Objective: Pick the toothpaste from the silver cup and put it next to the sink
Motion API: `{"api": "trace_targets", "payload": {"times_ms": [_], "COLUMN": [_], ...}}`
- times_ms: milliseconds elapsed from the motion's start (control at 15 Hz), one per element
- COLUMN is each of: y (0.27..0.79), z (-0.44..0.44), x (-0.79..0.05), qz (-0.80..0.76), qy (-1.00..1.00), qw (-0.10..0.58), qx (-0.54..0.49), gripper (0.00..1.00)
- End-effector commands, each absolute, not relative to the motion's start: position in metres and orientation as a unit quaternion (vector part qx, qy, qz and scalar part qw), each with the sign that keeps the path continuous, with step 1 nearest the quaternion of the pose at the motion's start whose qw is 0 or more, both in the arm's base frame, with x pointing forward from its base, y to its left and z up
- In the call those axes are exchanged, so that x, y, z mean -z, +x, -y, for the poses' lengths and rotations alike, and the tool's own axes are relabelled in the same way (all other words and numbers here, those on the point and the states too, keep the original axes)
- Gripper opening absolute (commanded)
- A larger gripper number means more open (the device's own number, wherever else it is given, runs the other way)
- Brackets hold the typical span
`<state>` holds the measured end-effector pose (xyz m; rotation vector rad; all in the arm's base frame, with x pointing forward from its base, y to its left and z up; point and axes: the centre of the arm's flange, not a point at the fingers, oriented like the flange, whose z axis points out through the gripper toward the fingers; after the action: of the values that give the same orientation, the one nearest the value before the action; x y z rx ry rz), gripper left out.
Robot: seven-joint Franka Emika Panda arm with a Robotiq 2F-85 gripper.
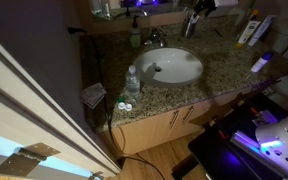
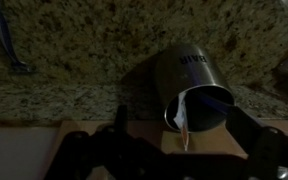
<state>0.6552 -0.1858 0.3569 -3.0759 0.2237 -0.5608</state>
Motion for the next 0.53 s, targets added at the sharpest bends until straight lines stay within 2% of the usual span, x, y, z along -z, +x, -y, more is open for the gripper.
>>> {"api": "trace_targets", "payload": {"times_ms": [0, 400, 467], "y": [0.658, 0.663, 0.664], "z": [0.186, 0.187, 0.187], "x": [-0.352, -0.353, -0.352], "qz": [-0.068, -0.080, -0.081], "qy": [-0.979, -0.973, -0.972], "qw": [-0.006, -0.012, -0.013], "qx": [0.191, 0.217, 0.219], "gripper": [1.00, 1.00, 0.75]}}
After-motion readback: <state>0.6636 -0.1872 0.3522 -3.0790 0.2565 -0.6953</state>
